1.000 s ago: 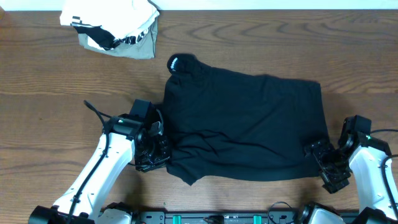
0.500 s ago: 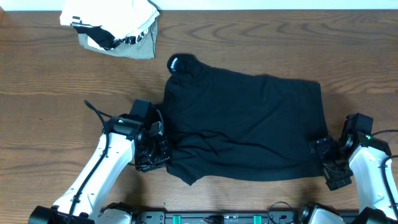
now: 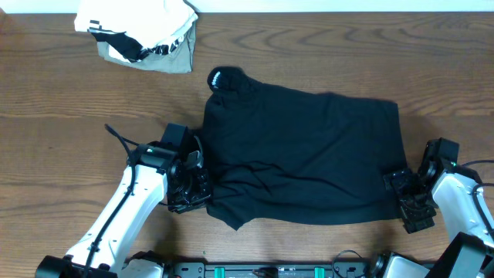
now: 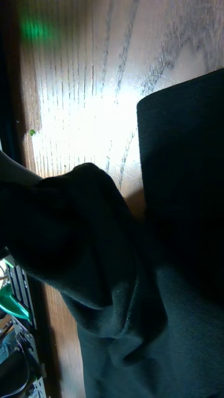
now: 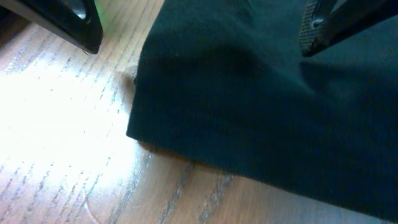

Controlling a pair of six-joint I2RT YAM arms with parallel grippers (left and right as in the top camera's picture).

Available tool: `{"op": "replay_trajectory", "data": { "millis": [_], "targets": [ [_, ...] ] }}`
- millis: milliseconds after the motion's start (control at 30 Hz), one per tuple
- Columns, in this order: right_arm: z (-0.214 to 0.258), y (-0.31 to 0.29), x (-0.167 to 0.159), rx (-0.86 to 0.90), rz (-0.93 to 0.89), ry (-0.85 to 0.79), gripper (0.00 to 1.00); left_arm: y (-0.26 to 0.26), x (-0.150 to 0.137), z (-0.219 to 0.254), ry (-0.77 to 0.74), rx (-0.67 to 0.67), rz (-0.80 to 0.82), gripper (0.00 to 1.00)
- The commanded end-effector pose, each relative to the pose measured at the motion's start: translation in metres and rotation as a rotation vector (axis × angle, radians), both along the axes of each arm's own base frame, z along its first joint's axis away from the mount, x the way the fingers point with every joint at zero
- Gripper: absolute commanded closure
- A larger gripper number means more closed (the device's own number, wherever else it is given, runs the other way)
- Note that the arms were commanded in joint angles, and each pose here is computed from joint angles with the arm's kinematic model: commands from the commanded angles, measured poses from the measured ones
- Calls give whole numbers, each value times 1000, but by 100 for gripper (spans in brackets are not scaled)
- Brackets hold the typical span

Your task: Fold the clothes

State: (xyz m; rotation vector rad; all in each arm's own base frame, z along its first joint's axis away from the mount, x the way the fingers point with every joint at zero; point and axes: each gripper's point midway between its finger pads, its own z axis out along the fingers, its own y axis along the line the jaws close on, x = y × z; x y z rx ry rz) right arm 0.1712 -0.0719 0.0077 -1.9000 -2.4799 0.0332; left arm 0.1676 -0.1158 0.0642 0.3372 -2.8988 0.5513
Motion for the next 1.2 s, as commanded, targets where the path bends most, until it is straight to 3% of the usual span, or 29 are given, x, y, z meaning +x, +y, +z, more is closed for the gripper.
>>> {"op": "replay_trajectory", "data": {
  "millis": [0,200,367,533,700,967,1167],
  "targets": [
    [-3,-2,-4,-8,-29,14,1,2,1,3,-11,-1,0,93],
    [-10,2,-10,0,-38,26,16,2,2,3,-13,-2,0,93],
    [-19,6,-19,7,-62,38,20,2,2,3,-12,-2,0,93],
    [-20,6,-19,7,-63,35,31,2,2,3,-12,-2,0,93],
    [-20,6,-18,7,-64,32,59,2,1,3,-10,-2,1,93],
    [-10,4,-21,0,-62,68,66,-11,-5,13,17,-85,23,94],
    [12,1,-25,-4,-60,110,64,-14,-20,27,39,-125,24,94]
  ]
}}
